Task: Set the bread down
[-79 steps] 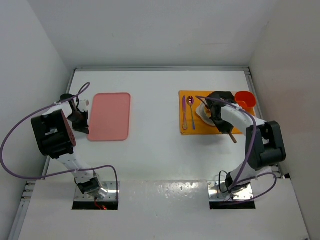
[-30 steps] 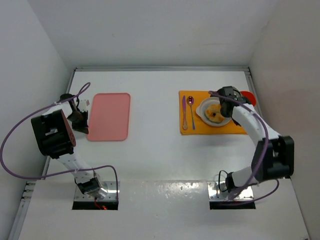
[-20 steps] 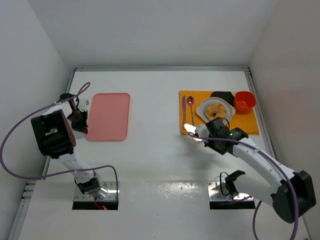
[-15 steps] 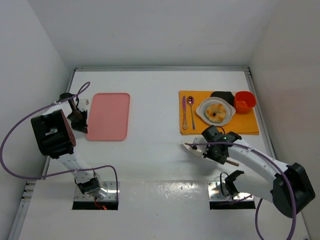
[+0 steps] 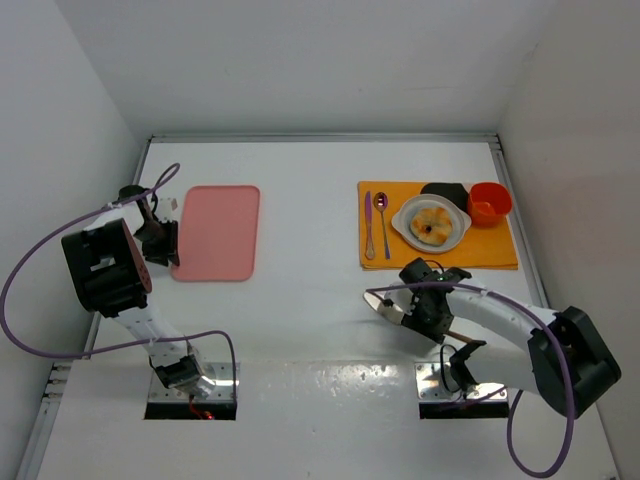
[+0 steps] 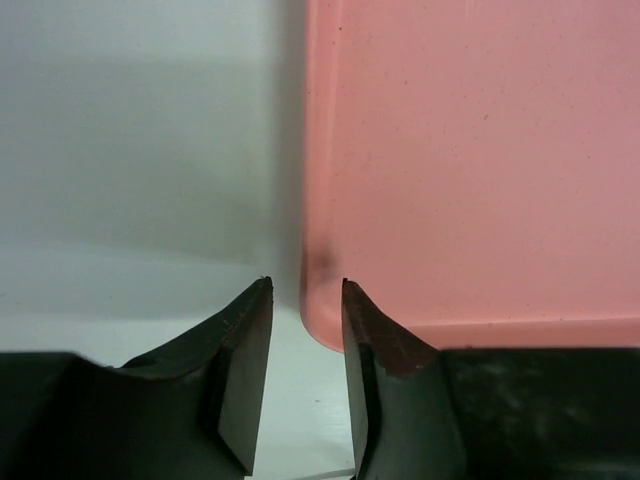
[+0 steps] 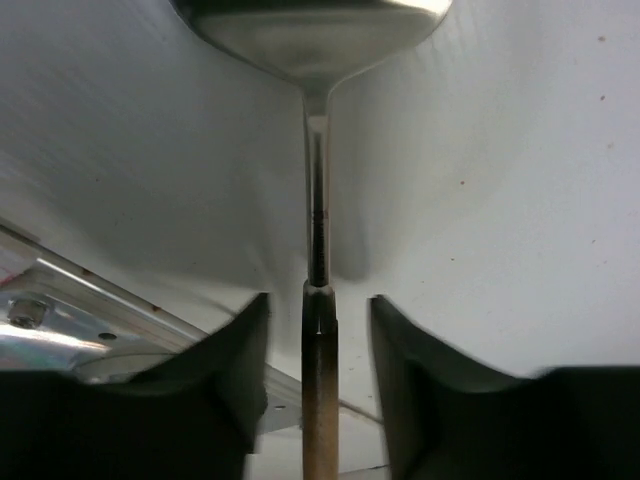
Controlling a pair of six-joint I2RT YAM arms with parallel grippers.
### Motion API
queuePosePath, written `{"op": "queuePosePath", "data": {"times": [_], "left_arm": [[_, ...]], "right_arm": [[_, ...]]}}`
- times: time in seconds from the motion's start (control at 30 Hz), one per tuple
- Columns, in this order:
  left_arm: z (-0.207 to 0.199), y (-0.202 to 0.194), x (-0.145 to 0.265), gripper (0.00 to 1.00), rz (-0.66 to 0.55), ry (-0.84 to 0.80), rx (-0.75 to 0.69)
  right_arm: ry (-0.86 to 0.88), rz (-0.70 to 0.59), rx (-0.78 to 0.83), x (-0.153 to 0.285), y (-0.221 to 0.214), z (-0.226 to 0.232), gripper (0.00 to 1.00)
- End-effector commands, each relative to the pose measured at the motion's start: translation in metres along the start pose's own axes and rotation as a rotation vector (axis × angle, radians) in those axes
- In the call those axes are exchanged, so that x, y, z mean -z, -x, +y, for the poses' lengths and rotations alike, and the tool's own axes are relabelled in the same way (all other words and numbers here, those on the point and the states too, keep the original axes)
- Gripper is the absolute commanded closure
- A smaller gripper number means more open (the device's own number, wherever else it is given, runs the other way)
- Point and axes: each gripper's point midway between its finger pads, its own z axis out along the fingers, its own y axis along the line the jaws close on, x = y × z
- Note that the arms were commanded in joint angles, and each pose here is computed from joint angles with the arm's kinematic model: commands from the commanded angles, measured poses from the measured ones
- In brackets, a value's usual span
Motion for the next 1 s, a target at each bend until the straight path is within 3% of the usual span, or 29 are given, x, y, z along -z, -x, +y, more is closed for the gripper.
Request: {"op": "queuePosePath", "data": {"times": [0.0,0.17,0.33,0.47,0.57,0.63,0.87,0.97], "left_arm": [[0.008,0.010,0.007,0.60,-0.028,0.018,0.007],[0.007,0.010,0.015,0.52,-0.030,0.019,0.007],[0.009,0.017,0.029,0.34,-0.063,0.038,0.002],[0.010,0.019,0.041,0.29,-0.087,0.057,-0.001],[0.013,0.012,0.045,0.27,-0.088,0.071,0.008],[0.015,0.008,0.047,0.27,-0.086,0.090,0.009],[0.011,-0.004,0.042,0.23,-0.075,0.085,0.030],[0.007,-0.010,0.036,0.22,-0.062,0.070,0.042]], "right_arm": [[-0.029,-0.051,-0.039,0.005,0.014,-0.007,0.48],[-0.130,-0.101,-0.129,0.027,0.025,-0.026,0.25],[-0.307,-0.336,-0.291,0.071,0.043,-0.053,0.00],[-0.364,-0.536,-0.665,0.101,0.038,-0.062,0.00],[-0.351,-0.568,-0.921,0.103,0.021,-0.055,0.00],[-0.345,-0.535,-1.057,0.099,0.004,-0.045,0.00],[-0.629,-0.343,-1.488,0.109,-0.077,-0.038,0.00],[-0.671,-0.325,-1.535,0.117,-0.089,-0.036,0.00]]}}
